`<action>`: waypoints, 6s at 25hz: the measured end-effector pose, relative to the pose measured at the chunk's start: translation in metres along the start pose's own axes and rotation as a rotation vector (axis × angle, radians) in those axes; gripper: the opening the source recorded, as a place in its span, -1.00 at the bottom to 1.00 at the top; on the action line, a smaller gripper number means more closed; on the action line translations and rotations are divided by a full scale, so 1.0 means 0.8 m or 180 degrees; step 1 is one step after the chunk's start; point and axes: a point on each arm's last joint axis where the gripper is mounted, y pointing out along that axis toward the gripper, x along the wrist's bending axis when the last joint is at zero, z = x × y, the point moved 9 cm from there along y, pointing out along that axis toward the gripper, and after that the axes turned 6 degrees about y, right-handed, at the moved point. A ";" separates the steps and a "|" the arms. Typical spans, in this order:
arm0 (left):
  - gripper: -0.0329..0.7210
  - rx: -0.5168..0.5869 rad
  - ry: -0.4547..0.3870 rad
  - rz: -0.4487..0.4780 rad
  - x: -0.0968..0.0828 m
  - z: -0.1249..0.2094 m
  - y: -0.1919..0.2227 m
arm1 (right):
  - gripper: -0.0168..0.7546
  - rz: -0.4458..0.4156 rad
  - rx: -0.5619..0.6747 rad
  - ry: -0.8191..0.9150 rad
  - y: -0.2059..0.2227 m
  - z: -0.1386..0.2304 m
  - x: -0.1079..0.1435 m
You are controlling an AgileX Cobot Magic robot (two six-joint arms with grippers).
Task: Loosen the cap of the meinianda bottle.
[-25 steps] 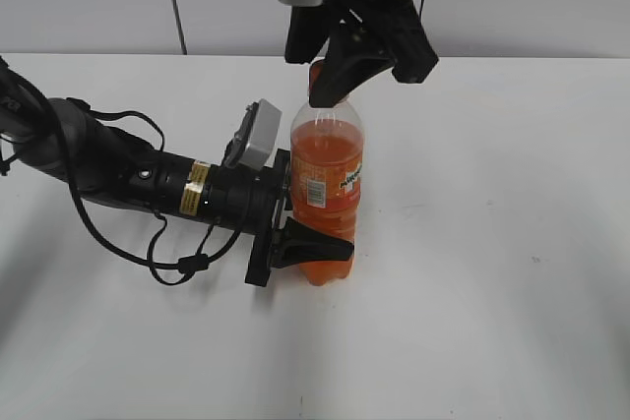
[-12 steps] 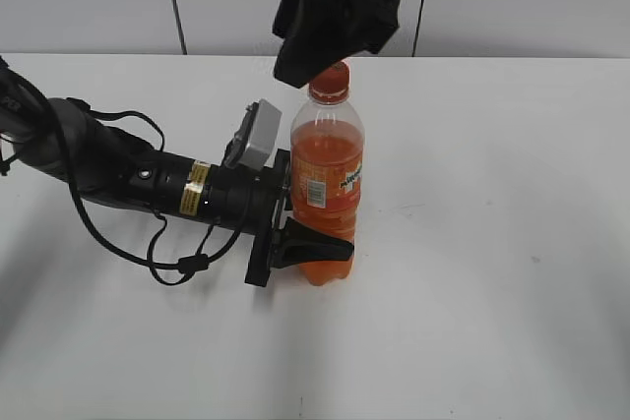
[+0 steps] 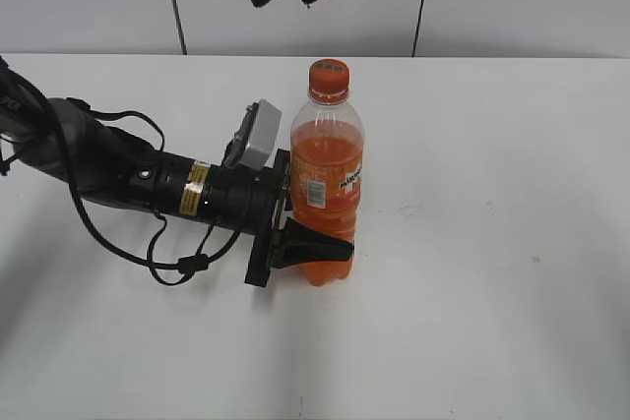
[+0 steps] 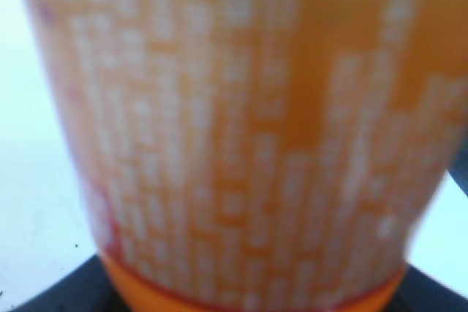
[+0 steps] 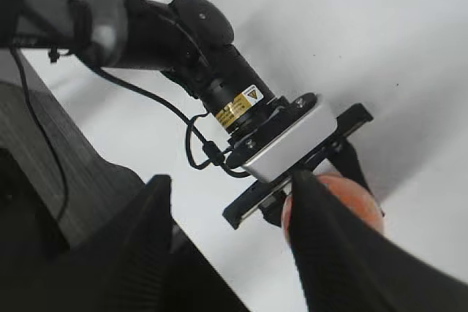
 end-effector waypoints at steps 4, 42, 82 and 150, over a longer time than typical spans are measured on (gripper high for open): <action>0.15 0.0002 0.0001 0.0003 0.000 0.000 0.000 | 0.05 0.0222 -0.0021 0.0664 -0.004 0.001 -0.014; 0.15 0.0001 -0.0002 0.0003 0.000 0.000 0.000 | 0.05 0.0691 0.0361 0.1954 0.052 0.044 -0.063; 0.15 0.0022 0.0005 0.0045 -0.003 0.001 0.000 | -0.21 0.0444 0.0517 -0.0090 0.053 0.042 -0.057; 0.15 0.0015 -0.0002 0.0052 -0.004 0.001 0.000 | 0.13 -0.0006 0.0661 -0.3660 0.055 0.043 -0.048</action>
